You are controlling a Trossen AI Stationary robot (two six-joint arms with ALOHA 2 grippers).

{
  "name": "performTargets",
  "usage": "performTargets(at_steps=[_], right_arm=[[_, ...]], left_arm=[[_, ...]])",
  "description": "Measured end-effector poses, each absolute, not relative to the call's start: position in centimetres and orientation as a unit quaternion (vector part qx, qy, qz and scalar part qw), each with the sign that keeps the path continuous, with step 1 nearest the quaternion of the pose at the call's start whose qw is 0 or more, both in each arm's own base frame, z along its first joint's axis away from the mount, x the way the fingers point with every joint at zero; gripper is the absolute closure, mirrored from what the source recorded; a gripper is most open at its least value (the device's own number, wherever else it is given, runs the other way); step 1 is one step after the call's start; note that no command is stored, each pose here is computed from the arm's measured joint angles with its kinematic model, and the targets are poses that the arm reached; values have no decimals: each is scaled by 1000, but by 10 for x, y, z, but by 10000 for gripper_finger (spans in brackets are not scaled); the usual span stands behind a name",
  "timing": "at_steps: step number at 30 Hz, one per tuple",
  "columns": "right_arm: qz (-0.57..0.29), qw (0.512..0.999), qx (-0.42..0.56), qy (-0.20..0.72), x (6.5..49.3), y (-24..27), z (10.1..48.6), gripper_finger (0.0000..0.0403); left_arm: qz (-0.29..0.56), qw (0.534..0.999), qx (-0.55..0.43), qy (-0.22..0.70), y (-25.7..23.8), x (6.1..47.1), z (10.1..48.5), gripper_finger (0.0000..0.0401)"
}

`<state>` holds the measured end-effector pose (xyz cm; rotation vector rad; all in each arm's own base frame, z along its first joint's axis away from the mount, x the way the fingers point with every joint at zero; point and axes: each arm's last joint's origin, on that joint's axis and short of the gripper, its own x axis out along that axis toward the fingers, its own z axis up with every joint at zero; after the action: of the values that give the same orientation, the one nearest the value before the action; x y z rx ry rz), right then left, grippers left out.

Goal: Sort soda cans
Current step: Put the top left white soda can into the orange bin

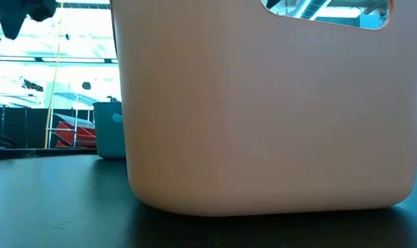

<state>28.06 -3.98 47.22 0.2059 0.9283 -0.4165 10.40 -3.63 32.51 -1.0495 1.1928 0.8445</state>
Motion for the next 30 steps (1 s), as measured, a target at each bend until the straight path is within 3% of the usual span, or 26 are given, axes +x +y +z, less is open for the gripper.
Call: performTargets(at_steps=[9,20,25,30], right_arm=[[-200,846,93,485,293,-41,447,19],[-201,854,99,470,304,-46,439,19],[-200,855,100,469,304,-46,439,19],[-198,853,99,473,303,-45,439,19]], left_arm=[[376,618,-431,540,-40,114,317,108],[281,781,-280,482,-36,148,389,120],[214,841,-157,471,-40,183,427,120],[132,858,-3,496,-47,211,436,120]])
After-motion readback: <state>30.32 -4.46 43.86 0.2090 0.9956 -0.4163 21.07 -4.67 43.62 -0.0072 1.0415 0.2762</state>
